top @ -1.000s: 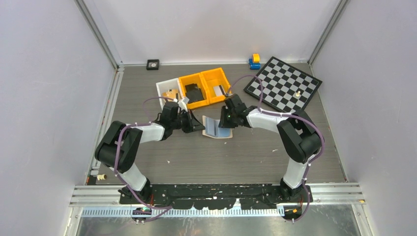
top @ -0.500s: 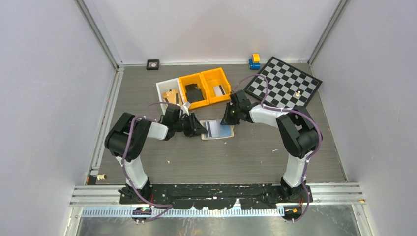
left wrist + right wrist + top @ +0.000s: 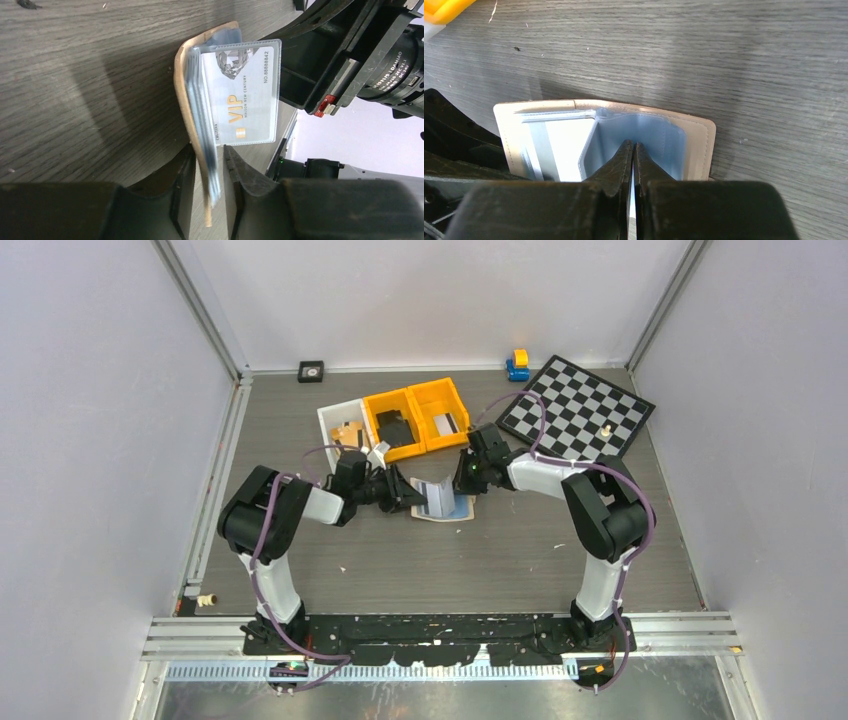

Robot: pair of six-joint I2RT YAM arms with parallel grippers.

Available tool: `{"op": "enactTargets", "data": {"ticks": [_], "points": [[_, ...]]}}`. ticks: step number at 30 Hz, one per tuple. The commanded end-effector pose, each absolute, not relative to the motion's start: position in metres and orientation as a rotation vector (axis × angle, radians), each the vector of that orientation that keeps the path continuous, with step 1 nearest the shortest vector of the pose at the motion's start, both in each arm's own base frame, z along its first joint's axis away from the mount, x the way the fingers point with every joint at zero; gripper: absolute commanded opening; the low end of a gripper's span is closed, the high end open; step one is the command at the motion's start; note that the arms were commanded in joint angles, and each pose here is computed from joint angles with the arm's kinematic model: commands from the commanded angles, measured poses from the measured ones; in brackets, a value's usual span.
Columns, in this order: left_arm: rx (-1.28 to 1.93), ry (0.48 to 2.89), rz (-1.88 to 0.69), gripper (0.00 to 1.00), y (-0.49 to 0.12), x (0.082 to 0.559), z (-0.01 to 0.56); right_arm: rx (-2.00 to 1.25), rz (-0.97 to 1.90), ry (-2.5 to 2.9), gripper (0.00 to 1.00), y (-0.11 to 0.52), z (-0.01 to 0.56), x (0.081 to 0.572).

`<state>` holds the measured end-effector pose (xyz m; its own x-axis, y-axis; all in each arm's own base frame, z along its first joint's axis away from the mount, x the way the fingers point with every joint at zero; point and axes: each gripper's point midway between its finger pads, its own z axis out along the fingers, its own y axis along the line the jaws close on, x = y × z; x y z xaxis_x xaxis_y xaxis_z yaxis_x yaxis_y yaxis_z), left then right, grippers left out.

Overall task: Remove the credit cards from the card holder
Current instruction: Pick up the card holder from the center of the board.

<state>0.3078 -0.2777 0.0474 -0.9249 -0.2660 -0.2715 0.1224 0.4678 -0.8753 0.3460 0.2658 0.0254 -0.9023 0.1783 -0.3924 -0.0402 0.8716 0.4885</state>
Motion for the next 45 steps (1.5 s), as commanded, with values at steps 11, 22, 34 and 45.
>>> {"op": "enactTargets", "data": {"ticks": [11,22,34,45], "points": [[-0.104,2.345,-1.361,0.0,-0.271,0.317,0.052,0.075,0.741,2.551,0.11,0.263,0.06,0.33],[-0.105,2.341,-1.355,0.0,-0.268,0.316,0.054,0.024,1.003,2.477,0.21,0.289,0.082,0.319],[-0.104,2.34,-1.36,0.0,-0.269,0.316,0.055,-0.113,0.965,2.558,0.29,0.311,0.062,0.309],[-0.105,2.333,-1.374,0.0,-0.269,0.315,0.057,-0.07,0.807,2.623,0.36,0.299,0.042,0.315]]}}
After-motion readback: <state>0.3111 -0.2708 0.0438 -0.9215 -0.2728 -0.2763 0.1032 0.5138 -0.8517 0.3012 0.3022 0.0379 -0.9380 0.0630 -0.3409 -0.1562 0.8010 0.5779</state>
